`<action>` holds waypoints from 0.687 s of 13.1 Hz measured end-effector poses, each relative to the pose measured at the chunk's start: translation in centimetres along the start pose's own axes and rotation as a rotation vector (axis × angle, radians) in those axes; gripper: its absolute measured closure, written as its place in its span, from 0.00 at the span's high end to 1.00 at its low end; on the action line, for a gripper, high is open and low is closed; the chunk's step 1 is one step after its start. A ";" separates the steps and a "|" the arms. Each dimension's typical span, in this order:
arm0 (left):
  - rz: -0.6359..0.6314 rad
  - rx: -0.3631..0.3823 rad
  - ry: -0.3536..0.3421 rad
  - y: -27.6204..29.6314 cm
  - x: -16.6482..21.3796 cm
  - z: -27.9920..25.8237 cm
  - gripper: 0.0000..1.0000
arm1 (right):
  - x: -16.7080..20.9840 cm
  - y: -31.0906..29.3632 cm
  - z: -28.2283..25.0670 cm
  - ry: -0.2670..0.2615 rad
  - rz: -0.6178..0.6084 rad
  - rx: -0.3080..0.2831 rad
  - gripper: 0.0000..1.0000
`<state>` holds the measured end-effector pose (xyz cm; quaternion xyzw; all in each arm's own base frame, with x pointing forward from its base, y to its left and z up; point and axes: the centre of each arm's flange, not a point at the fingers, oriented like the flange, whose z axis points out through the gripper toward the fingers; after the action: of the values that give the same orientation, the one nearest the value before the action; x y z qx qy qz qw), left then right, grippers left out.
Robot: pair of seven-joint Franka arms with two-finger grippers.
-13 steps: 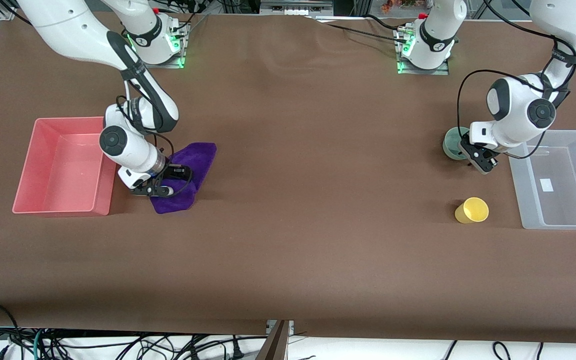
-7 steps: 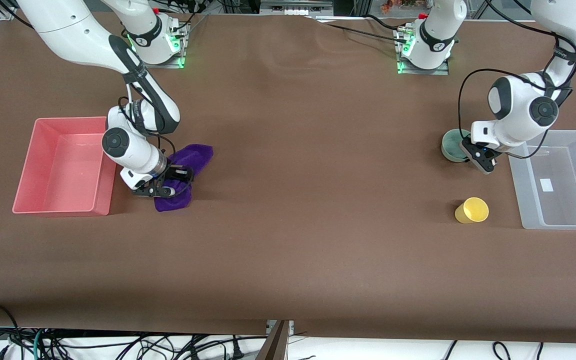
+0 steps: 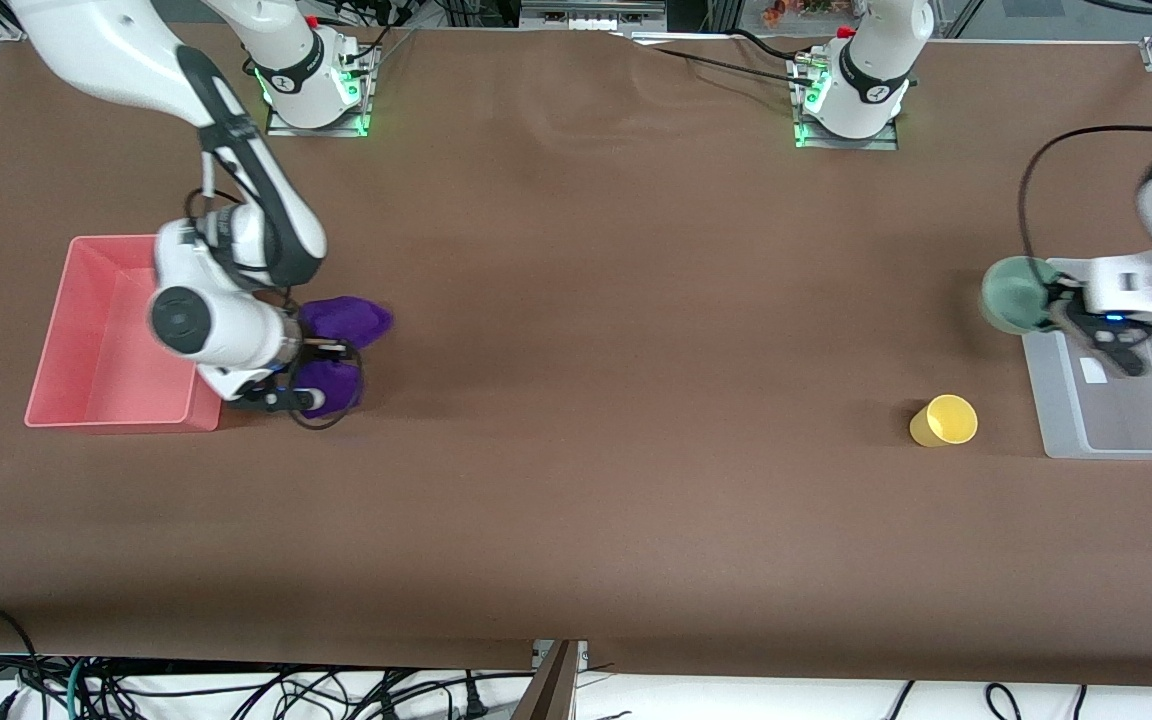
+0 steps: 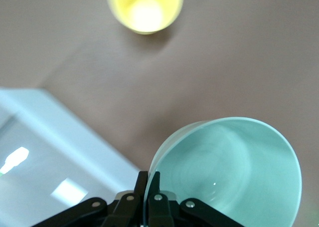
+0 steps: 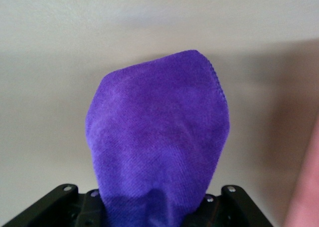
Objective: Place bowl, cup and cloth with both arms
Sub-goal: 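Carry the cloth into the pink tray while the left gripper carries the bowl, then open both grippers, releasing the cloth in the tray and the bowl in the bin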
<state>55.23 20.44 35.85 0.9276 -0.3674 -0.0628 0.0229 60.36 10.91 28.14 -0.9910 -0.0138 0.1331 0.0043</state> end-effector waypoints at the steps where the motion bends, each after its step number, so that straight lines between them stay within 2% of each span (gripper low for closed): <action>1: -0.029 0.018 0.014 -2.3 -1.7 -1.0 0.04 | 0.0 1.9 -3.5 -0.039 -0.029 -0.011 0.00; 3: -0.048 0.034 0.031 -7.4 -5.6 -0.7 0.04 | -0.5 7.1 -9.4 -0.107 -0.090 -0.020 0.00; 5: -0.037 0.016 0.032 -11.6 -8.7 2.3 0.04 | -1.6 13.8 -12.1 -0.157 -0.144 -0.022 0.00; 7: -0.053 -0.031 0.029 -14.3 -11.5 8.2 0.04 | -2.6 20.4 -12.0 -0.194 -0.189 -0.049 0.00; 9: -0.063 -0.002 0.047 -16.0 -12.6 12.7 0.04 | -3.1 24.7 -10.1 -0.237 -0.190 -0.052 0.00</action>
<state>55.33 40.79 23.14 0.9400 -0.3371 -0.0419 0.0303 60.65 -13.95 38.43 -0.9623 -0.1116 0.2477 -0.0104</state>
